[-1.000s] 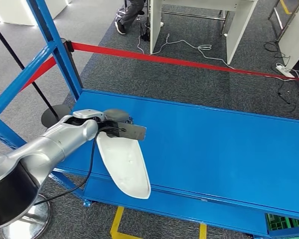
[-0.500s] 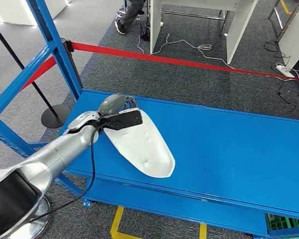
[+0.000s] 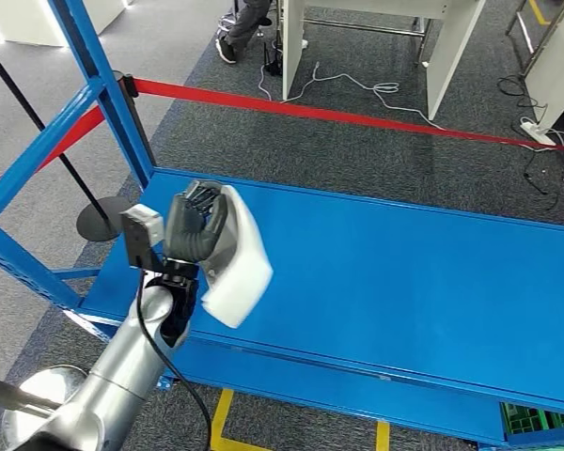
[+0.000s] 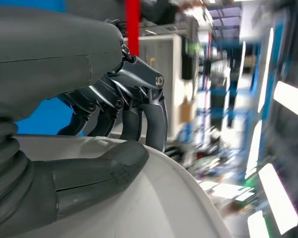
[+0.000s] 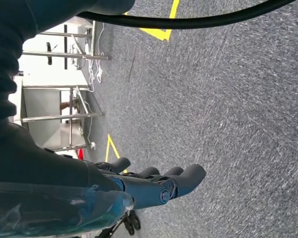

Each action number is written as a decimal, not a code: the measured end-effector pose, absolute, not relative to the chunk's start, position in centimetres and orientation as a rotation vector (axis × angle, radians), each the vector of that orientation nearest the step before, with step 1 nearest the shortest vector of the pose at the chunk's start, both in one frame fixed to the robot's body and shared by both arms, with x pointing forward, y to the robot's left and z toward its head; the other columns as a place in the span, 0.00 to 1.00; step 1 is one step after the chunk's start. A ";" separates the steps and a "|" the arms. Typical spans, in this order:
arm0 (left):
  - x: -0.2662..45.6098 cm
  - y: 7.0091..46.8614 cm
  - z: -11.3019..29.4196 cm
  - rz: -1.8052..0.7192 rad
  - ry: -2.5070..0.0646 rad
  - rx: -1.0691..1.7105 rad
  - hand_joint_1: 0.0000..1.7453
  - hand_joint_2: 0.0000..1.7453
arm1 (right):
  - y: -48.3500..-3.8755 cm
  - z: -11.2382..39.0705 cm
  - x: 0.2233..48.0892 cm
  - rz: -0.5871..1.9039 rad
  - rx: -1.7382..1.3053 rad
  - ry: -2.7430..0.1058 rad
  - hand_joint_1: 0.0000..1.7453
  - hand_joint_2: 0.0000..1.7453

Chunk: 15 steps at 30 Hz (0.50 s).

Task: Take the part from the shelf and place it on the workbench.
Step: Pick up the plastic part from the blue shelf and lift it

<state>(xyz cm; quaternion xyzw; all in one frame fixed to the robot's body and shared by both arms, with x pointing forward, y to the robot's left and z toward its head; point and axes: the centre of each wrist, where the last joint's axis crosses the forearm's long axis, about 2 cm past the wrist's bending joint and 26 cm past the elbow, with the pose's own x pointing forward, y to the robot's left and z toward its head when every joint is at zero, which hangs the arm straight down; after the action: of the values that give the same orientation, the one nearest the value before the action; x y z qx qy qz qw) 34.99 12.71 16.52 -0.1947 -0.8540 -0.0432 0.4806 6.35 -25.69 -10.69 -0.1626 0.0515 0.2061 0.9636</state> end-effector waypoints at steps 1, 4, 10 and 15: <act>34.5 12.7 16.6 -0.028 -2.080 -0.500 0.89 1.00 | -25.7 -10.7 6.4 0.417 -0.330 0.105 0.00 1.00; 33.5 12.8 16.8 0.120 -2.080 -0.526 0.89 1.00 | -25.5 -10.7 6.4 0.417 -0.334 0.106 0.00 1.00; 32.4 12.8 17.0 0.359 -2.025 -0.498 0.89 1.00 | -25.4 -10.7 6.4 0.413 -0.343 0.109 0.00 1.00; 31.7 13.3 16.8 0.488 -1.997 -0.277 0.89 1.00 | -25.2 -10.6 6.4 0.402 -0.350 0.112 0.00 1.00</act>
<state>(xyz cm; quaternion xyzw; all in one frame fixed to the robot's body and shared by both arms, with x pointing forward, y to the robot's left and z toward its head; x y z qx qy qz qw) 31.66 13.28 16.77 -0.1149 -0.8289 0.2024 0.5087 6.41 -25.17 -10.63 -0.1727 0.0554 0.1983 0.9632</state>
